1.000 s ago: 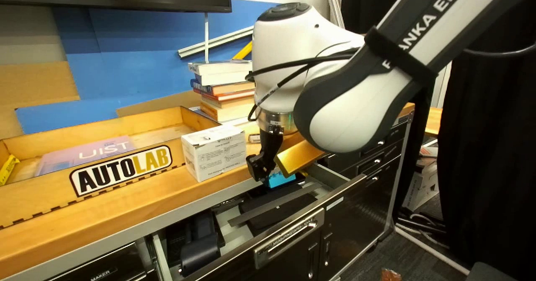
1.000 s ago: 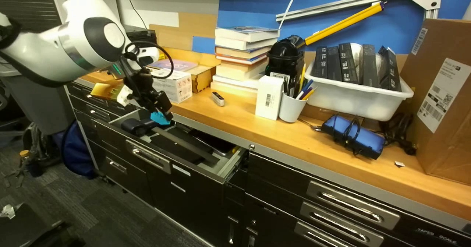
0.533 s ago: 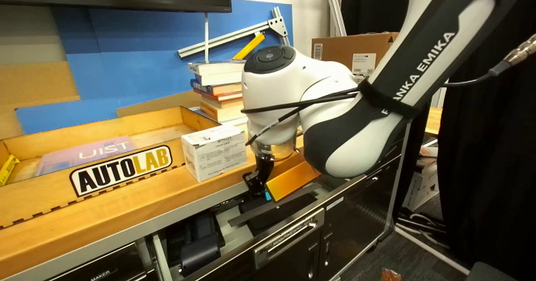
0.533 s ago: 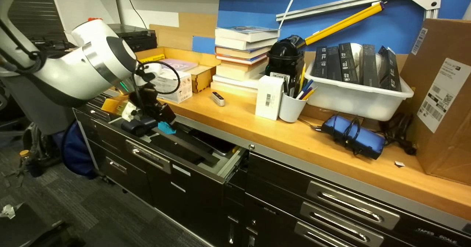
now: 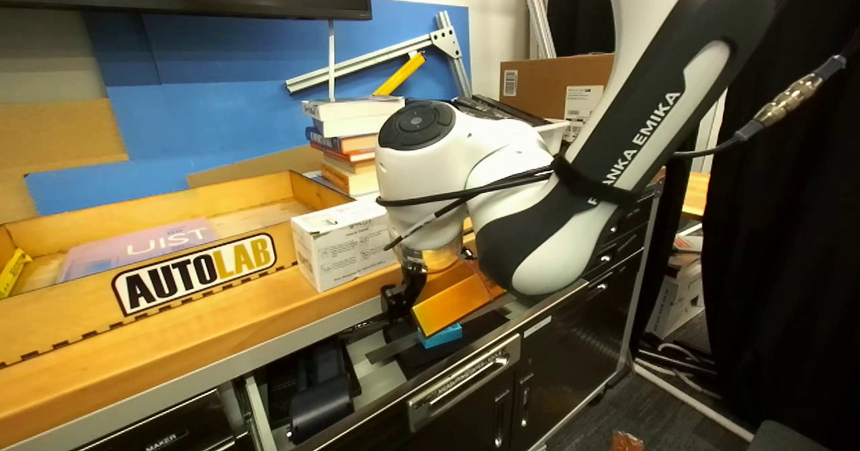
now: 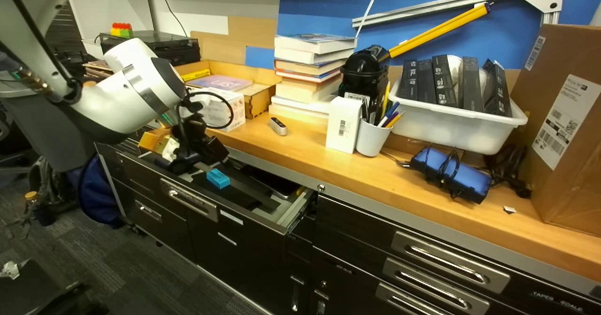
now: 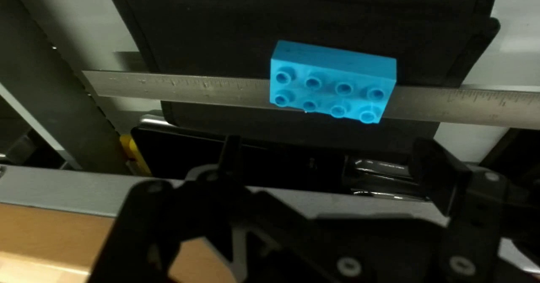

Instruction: Pick up the blue object from the counter and put it in the open drawer and close it

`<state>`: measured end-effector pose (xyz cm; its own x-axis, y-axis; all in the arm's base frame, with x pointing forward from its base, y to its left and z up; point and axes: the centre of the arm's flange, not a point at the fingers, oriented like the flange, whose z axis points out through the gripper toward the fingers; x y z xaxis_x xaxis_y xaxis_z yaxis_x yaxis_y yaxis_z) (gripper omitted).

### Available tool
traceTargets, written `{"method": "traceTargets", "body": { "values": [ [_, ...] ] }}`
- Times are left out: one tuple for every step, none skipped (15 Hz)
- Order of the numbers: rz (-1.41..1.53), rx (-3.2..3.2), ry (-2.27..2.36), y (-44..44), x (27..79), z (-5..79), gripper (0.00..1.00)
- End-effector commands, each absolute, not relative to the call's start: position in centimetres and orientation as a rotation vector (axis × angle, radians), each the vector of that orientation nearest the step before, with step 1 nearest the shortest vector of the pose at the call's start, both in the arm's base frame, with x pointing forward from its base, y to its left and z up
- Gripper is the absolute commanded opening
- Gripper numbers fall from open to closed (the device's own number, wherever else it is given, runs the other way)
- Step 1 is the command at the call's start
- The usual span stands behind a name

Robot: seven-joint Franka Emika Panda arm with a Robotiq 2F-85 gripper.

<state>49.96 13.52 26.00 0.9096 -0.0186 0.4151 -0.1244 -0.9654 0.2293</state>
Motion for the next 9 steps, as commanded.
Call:
{"method": "traceTargets", "body": {
  "values": [
    [0.57,2.804,-0.073,12.3,48.9,30.1,1.0],
    [0.519,2.814,-0.065,11.7,48.5,30.8,1.0],
    [0.441,2.822,-0.073,10.8,48.1,31.6,1.0],
    [0.358,2.842,-0.051,10.1,47.6,32.0,1.0],
    [0.251,2.879,-0.03,9.3,47.0,32.0,1.0],
    [0.174,2.902,-0.005,8.8,46.4,31.7,1.0],
    [0.1,2.932,0.013,8.3,45.6,31.1,1.0],
    [0.015,2.944,0.033,8.1,45.0,30.7,1.0],
    [-0.065,2.957,0.065,7.8,44.6,30.4,1.0]
  ]
}}
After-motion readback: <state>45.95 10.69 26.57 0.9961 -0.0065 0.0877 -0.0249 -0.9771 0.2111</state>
